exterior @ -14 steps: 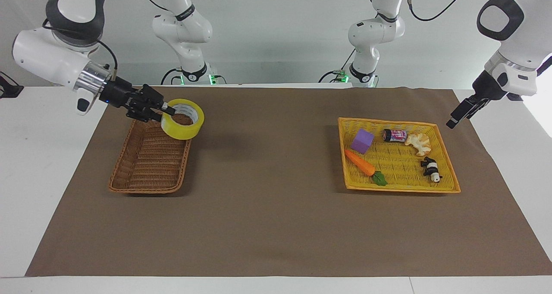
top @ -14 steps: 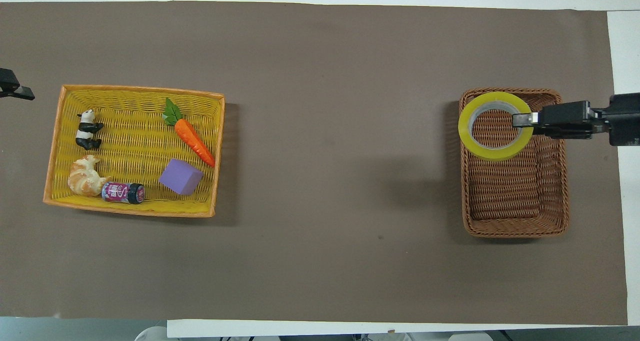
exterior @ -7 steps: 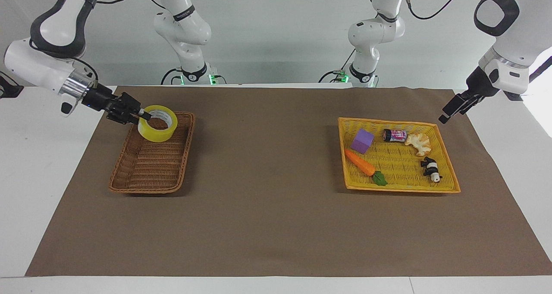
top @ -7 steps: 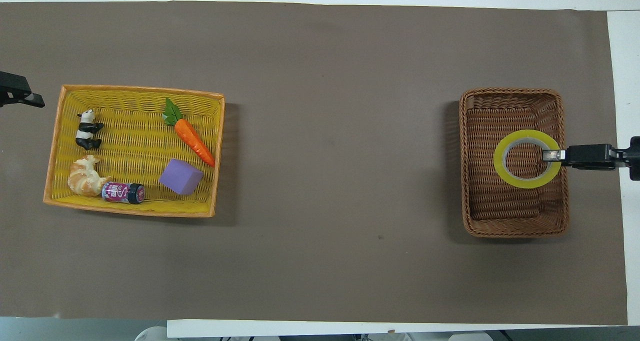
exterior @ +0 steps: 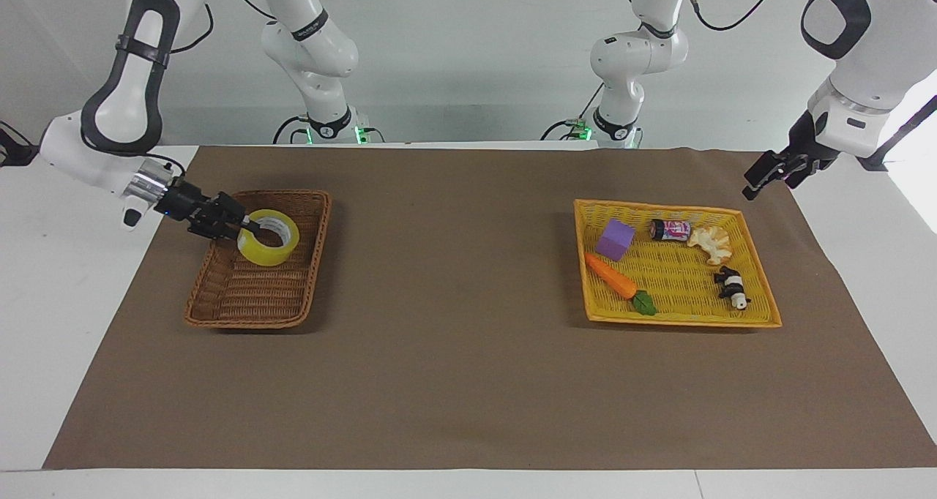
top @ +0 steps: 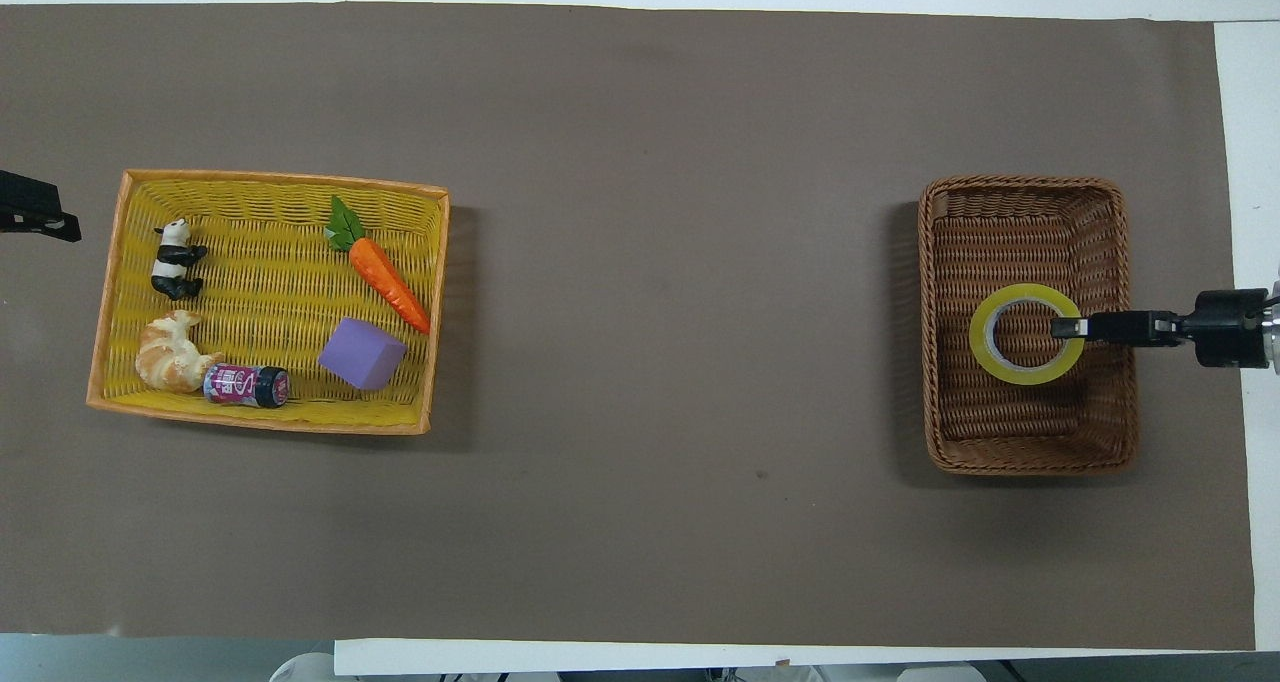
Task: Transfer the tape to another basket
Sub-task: 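Open the right gripper to release the tape in the wicker basket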
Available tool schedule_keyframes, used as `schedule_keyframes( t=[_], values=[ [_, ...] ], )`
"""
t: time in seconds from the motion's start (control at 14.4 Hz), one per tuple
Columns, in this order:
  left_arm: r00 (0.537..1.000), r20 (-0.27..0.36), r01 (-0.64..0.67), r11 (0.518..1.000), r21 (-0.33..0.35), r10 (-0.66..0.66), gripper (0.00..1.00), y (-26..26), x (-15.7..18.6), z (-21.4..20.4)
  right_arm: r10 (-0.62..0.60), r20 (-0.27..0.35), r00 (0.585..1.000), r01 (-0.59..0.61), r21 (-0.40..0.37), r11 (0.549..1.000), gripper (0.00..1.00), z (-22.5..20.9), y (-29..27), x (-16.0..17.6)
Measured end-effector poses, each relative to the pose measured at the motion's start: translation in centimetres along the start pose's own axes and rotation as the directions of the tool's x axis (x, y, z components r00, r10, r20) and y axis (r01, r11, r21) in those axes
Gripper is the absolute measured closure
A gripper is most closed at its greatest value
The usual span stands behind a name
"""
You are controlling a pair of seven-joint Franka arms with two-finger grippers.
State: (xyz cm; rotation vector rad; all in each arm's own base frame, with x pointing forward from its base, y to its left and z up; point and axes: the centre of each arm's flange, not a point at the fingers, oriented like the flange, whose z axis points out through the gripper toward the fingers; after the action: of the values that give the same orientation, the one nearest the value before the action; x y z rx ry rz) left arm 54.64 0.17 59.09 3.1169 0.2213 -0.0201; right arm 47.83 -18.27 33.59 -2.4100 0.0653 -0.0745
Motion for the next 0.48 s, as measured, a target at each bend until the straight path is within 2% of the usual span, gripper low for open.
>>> schedule_keyframes(
  t=[0.35, 0.48],
  values=[
    [0.993, 0.019, -0.120, 0.993, 0.003, 0.120, 0.00, 0.57, -0.28, 0.19, 0.006, 0.006, 1.000, -0.005, -0.018, 1.000, 0.45, 0.65, 0.42, -0.46],
    [0.986, 0.027, -0.165, 0.986, 0.001, 0.165, 0.00, 0.45, -0.34, 0.25, 0.004, 0.006, 1.000, -0.004, -0.019, 1.000, 0.30, 0.62, 0.32, -0.46]
  ],
)
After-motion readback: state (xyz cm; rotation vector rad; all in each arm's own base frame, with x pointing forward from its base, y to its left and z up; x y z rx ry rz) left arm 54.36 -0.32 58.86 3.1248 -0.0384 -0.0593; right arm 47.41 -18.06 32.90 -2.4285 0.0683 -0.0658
